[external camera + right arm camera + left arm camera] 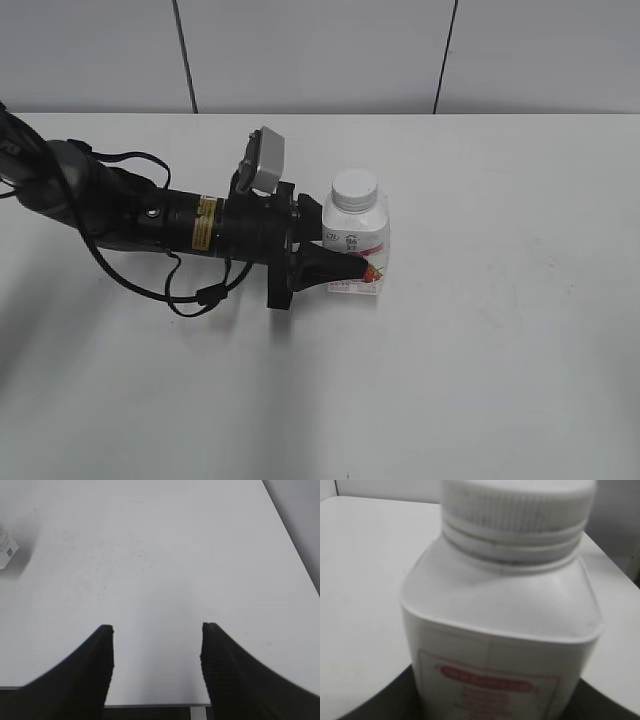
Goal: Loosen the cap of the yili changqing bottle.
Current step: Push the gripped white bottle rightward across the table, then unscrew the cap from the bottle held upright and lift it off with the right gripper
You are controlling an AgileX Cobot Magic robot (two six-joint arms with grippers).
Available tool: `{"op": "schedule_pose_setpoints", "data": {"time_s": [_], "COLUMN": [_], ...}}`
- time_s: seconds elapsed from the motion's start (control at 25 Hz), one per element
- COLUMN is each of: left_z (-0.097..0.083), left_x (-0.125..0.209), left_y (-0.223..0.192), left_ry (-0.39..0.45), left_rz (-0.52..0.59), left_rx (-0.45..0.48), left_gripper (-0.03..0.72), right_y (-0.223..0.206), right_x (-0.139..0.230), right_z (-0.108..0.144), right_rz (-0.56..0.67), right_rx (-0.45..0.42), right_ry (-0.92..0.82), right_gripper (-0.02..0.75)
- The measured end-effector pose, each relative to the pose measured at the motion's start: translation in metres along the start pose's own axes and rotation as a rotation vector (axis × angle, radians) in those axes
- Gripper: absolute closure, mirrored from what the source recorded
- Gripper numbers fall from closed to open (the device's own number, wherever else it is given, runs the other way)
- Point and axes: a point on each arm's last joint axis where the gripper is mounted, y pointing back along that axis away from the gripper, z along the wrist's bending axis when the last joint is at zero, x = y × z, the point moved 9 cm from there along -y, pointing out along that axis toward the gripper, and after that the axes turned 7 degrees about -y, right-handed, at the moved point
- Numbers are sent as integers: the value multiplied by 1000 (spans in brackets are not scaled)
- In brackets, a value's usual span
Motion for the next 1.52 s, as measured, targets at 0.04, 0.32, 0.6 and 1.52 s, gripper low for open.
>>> {"op": "schedule_pose_setpoints", "data": {"time_s": [0.04, 0.32, 0.6, 1.52], "left_z": [1, 7, 7, 7], "left_x": [0, 34, 35, 36], "left_y": [-3, -9, -10, -9], "left_ry": [0, 8, 11, 9], "left_rz": [-9, 52, 44, 41], "left_rx": [-9, -68, -71, -69], "left_gripper": [323, 323, 325, 327], "right_y": [0, 0, 0, 0], "right_x": [0, 0, 0, 0], "right_z": [0, 0, 0, 0], "right_rz": [0, 0, 0, 0], "right_rx": [0, 0, 0, 0], "right_ry": [0, 0, 0, 0], "right_gripper": [290, 290, 290, 290]}}
